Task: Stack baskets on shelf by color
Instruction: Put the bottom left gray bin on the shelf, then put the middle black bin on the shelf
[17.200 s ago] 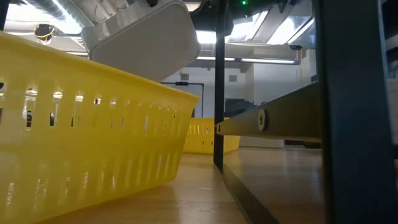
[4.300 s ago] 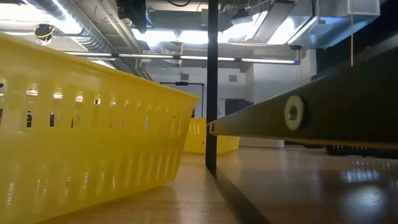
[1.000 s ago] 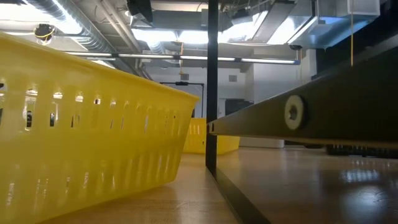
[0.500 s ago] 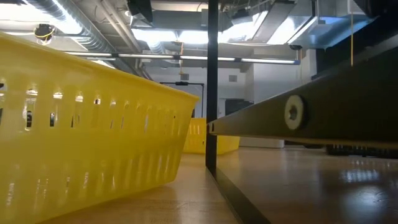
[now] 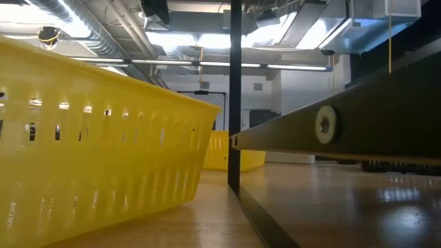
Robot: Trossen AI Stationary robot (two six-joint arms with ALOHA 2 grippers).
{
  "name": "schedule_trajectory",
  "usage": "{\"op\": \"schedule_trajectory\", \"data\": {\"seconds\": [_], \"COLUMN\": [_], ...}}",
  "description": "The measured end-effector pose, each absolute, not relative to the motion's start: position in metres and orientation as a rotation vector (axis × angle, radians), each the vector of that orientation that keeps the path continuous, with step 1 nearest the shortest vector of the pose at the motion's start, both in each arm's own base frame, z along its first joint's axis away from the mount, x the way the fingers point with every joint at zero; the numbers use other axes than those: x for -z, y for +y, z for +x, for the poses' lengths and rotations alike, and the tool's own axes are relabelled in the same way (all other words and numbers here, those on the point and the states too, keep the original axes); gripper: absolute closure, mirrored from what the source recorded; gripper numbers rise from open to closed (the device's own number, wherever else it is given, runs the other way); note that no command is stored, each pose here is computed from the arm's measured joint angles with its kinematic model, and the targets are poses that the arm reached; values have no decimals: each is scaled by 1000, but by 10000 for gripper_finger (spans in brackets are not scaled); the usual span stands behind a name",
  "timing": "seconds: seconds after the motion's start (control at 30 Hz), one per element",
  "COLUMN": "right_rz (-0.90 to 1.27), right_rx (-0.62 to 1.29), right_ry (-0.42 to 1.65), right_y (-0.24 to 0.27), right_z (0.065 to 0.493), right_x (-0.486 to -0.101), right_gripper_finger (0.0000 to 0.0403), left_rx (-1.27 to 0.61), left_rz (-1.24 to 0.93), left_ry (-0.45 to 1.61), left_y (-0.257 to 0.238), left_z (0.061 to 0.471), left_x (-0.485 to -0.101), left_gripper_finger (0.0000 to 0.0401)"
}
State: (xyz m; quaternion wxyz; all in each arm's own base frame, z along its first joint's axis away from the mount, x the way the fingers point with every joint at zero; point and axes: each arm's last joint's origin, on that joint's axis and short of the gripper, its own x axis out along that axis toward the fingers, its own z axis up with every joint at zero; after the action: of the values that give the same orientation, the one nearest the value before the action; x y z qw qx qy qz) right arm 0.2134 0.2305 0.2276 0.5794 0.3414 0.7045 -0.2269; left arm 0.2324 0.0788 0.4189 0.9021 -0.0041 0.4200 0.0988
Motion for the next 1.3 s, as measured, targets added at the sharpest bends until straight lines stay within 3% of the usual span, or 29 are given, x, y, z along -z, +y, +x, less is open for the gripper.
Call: {"op": "schedule_trajectory", "data": {"seconds": [0.23,0.57,0.77,0.87,1.07,1.3], "right_rz": [747,607,492,541,705,629], "right_rx": [437,589,700,732,851,781], "right_ry": [1471,1177,1028,967,928,1074], "right_y": [236,221,201,187,137,81], "right_z": [225,225,225,232,246,257], "right_x": [-257,-317,-342,-351,-367,-376], "right_gripper_finger": [403,403,403,403,403,403], "left_rx": [-212,-131,-103,-105,-126,-149], "left_rz": [-25,-198,-199,-203,-229,-265], "left_ry": [867,1022,1005,1001,959,912], "left_y": [79,65,57,56,57,58], "left_z": [232,221,225,226,229,233], "left_x": [-419,-409,-410,-410,-412,-415], "left_gripper_finger": [330,330,330,330,330,330]}}
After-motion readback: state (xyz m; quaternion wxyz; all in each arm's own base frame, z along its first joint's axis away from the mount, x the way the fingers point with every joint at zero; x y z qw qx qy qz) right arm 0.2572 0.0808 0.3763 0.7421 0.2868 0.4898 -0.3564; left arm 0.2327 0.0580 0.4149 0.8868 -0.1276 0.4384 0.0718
